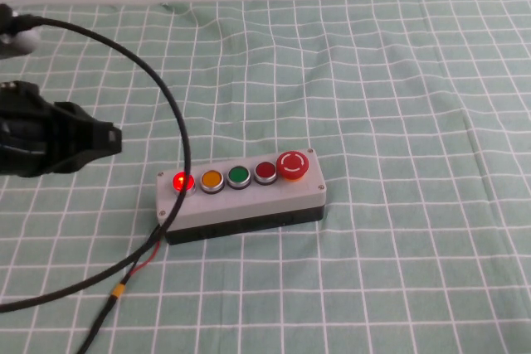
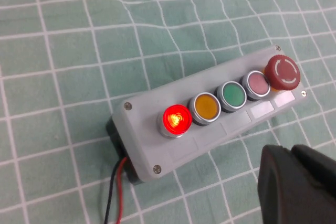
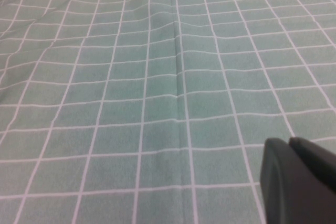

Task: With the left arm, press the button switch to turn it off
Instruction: Press the button to turn off

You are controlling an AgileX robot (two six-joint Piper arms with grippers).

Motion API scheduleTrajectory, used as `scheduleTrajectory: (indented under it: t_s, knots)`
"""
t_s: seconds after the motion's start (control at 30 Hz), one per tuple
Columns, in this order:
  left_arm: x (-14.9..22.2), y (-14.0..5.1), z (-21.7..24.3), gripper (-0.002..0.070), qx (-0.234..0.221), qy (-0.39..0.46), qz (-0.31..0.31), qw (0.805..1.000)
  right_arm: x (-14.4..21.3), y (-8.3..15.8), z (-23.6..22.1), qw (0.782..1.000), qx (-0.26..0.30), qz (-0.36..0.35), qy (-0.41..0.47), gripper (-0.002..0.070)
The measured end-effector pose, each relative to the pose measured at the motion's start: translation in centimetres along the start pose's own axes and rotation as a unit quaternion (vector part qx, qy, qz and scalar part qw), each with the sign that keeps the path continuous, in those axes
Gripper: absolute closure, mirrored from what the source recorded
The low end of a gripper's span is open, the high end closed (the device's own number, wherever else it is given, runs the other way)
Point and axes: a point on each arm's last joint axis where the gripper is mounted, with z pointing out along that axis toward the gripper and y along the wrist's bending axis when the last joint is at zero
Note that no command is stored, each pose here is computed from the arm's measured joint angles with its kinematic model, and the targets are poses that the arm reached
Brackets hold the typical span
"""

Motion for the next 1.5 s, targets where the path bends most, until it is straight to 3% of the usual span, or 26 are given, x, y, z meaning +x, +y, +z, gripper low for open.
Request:
scheduleTrajectory:
  t_s: [0.37, 0.67, 1.03, 1.5]
  knots:
    - [-0.1, -1.1, 6.5, 0.0677, 0.025, 0.065, 0.033, 0.997, 0.0, 0.0, 0.0, 1.0, 0.0, 0.0, 0.0, 0.0694]
    - [-1.4, 0.1, 9.9, 0.0677, 0.013, 0.095, 0.039, 0.995, 0.0, 0.0, 0.0, 1.0, 0.0, 0.0, 0.0, 0.0694]
    - [-0.3, 1.5, 13.4, 0.0677, 0.009, 0.147, 0.027, 0.989, 0.0, 0.0, 0.0, 1.0, 0.0, 0.0, 0.0, 0.0694]
    - [-0.3, 2.3, 14.5, 0.0678, -0.015, 0.156, 0.044, 0.987, 0.0, 0.0, 0.0, 1.0, 0.0, 0.0, 0.0, 0.0694]
